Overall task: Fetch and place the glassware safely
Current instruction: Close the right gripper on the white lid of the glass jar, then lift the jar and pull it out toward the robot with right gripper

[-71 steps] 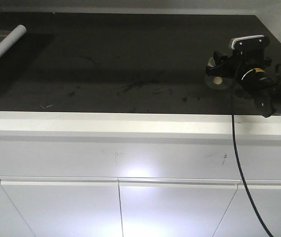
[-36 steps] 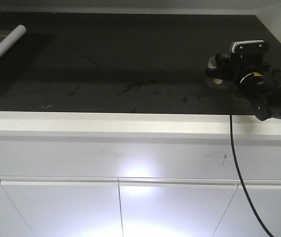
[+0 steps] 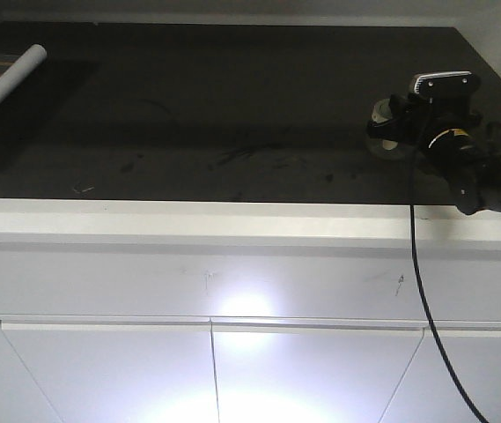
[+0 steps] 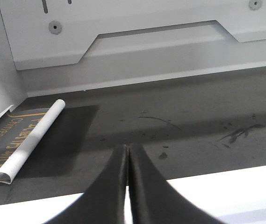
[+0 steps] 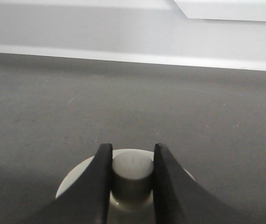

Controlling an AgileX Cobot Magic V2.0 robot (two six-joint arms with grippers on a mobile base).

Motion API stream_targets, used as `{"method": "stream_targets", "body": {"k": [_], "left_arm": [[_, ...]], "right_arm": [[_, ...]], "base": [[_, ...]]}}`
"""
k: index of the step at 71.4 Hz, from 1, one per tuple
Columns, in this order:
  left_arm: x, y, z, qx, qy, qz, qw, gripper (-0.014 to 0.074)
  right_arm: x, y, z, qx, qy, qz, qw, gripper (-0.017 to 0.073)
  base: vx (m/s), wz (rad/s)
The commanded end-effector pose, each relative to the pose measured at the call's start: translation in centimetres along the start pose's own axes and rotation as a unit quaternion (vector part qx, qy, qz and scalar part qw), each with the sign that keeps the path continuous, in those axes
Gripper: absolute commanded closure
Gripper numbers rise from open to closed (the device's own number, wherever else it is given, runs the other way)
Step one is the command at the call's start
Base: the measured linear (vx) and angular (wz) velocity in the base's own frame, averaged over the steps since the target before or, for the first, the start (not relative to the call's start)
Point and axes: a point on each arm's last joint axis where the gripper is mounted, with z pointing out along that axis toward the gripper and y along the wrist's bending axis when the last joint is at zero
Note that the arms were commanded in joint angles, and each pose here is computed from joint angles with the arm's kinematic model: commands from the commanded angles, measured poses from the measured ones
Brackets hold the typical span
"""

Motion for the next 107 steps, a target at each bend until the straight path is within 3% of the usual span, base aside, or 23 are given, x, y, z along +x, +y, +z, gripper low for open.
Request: {"method": "stream_targets", "body": {"k": [1,9,27,34,53,66,78,107], "left_arm": [[-1.6,0.0,0.0,0.003,-0.049,-0.008,0.999,0.0601],[-1.6,0.0,0.0,0.003,-0.049,-0.008,0.999,0.0601],[-1.6,0.0,0.0,0.003,-0.049,-0.008,0.999,0.0601],[-1.6,0.0,0.0,0.003,-0.049,-0.008,0.999,0.0601],[-1.6,0.0,0.0,0.003,-0.05,-0.008,0.999,0.0601],[-1.6,0.0,0.0,0.003,-0.051,-0.008,0.999,0.0601],[-1.6,0.0,0.0,0.003,-0.053,-0.008,0.999,0.0601],[-1.6,0.0,0.0,0.003,-0.053,-0.008,0.999,0.0601]], "right_arm": [[-5.9,-0.2,-1.0,-0.003,-0.099,-0.017,0.995,0.0567],[-7.3,-0.1,-1.5,-0.006,-0.107,-0.029,0.994,0.0567],[-11.5,-0.1,-3.6,-0.003,-0.124,-0.025,0.992,0.0564],[-13.3,0.2,-4.7,-0.016,-0.125,-0.037,0.991,0.0563],[-16.7,1.1,-7.0,-0.063,-0.135,-0.03,0.988,0.0563],[-14.9,1.5,-8.9,-0.073,-0.129,-0.005,0.989,0.0563],[-12.3,2.1,-11.9,-0.072,-0.127,-0.001,0.989,0.0563],[-10.3,3.9,-20.7,-0.094,-0.14,0.015,0.986,0.0563]], "base": [[0.0,0.0],[0.0,0.0],[0.0,0.0],[0.0,0.0],[0.0,0.0],[0.0,0.0],[0.0,0.0],[0.0,0.0]]}}
